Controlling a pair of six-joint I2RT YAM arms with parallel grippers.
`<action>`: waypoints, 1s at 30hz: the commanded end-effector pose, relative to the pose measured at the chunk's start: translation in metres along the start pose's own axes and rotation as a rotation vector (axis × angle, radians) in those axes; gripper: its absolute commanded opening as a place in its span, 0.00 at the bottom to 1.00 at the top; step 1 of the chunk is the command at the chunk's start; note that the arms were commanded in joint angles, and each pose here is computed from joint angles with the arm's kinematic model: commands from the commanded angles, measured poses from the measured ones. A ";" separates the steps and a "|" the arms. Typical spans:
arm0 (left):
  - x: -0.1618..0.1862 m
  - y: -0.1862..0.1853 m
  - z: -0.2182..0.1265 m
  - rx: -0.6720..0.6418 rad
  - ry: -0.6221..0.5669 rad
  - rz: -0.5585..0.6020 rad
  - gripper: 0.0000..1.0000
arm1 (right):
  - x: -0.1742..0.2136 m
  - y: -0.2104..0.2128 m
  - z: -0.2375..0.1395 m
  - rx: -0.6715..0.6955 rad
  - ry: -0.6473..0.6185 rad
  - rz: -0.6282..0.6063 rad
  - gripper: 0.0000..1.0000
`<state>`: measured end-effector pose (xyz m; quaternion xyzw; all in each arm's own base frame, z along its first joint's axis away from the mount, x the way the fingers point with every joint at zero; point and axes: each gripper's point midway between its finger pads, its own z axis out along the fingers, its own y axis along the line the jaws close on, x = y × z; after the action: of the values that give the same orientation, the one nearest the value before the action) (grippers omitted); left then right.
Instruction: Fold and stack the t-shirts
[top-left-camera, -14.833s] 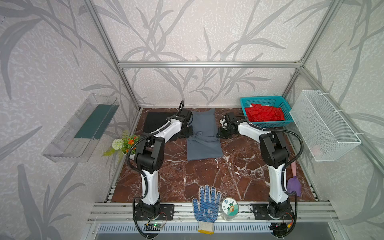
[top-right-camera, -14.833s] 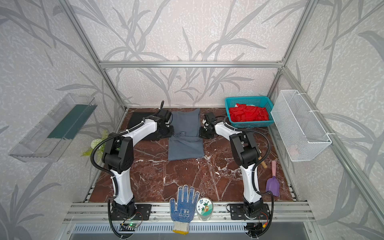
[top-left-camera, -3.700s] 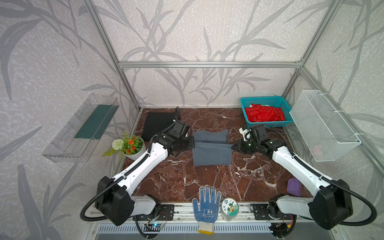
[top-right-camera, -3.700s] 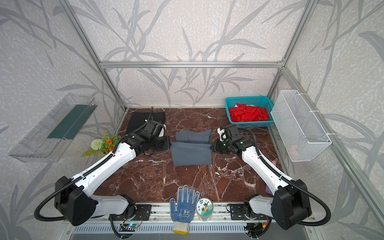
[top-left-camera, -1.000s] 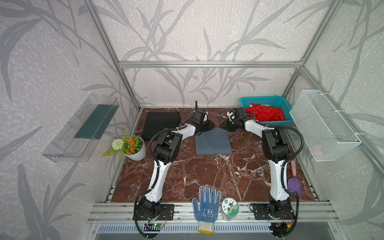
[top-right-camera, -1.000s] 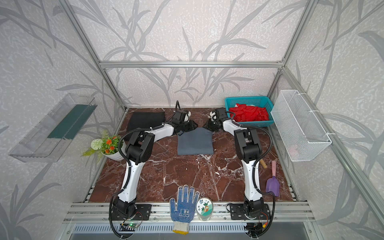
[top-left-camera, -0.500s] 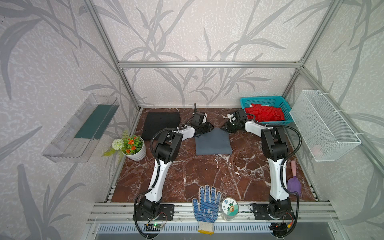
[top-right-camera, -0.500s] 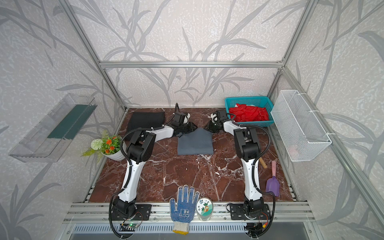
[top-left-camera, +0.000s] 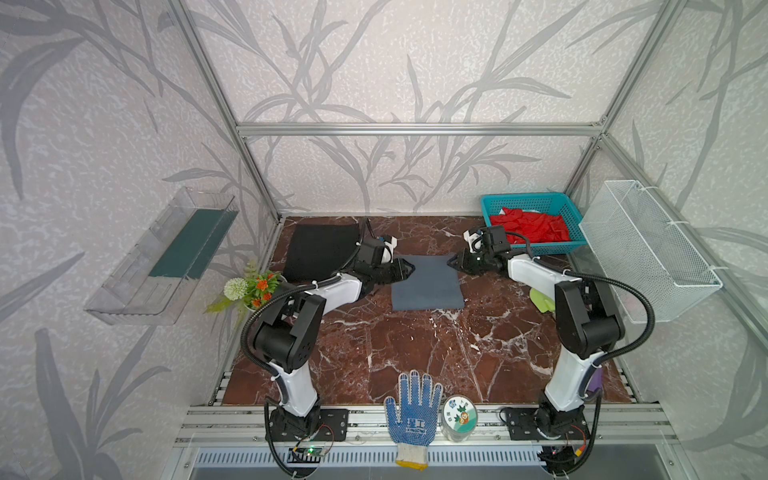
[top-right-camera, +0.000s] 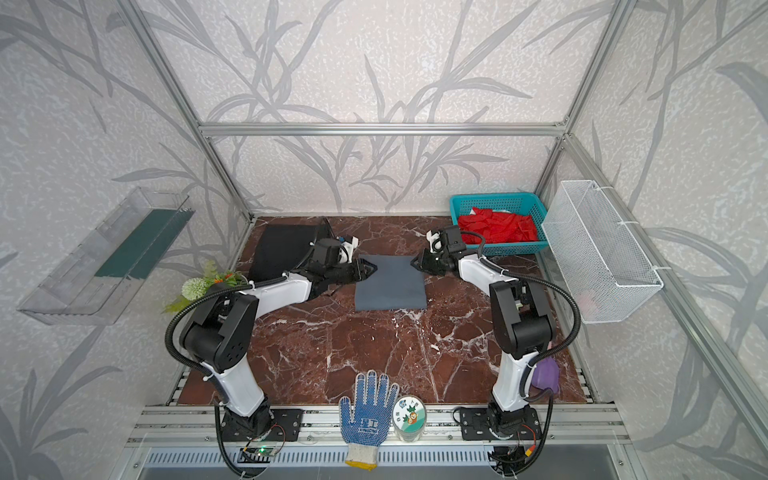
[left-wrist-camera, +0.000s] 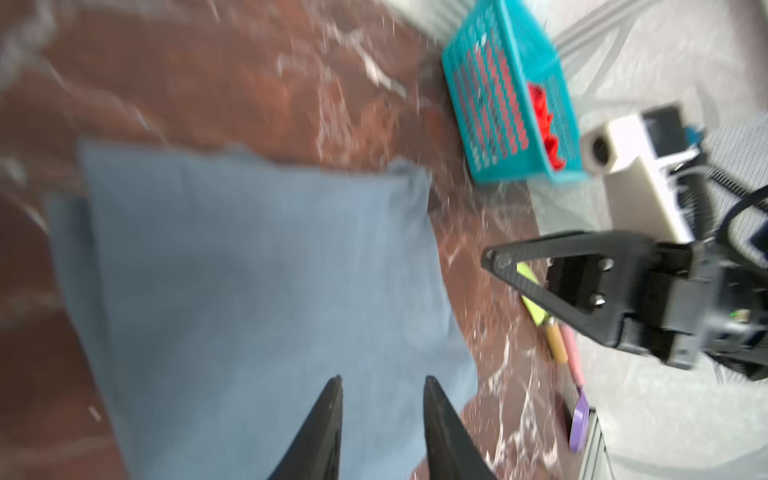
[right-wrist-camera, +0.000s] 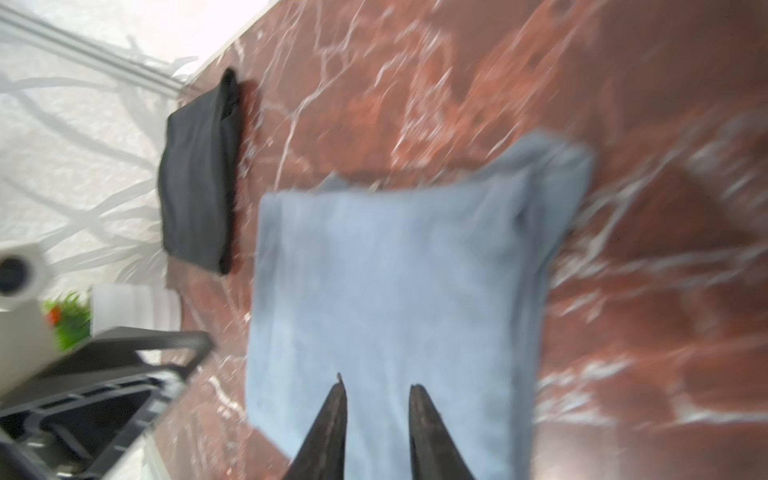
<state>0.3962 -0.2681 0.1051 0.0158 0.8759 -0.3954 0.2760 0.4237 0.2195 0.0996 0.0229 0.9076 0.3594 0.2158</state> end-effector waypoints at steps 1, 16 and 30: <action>0.028 -0.008 -0.005 0.029 0.028 0.015 0.34 | 0.040 0.007 0.009 -0.060 0.059 0.051 0.28; 0.082 0.046 0.003 -0.026 0.061 -0.023 0.32 | 0.110 -0.066 0.001 0.074 0.086 0.145 0.27; 0.029 0.036 -0.043 -0.172 0.035 0.052 0.41 | 0.044 -0.015 -0.045 0.113 -0.017 -0.034 0.31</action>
<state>0.3513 -0.2326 0.0896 0.0263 0.8944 -0.3498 0.2775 0.3602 0.1945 0.0942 0.0369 0.9160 0.3311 0.2235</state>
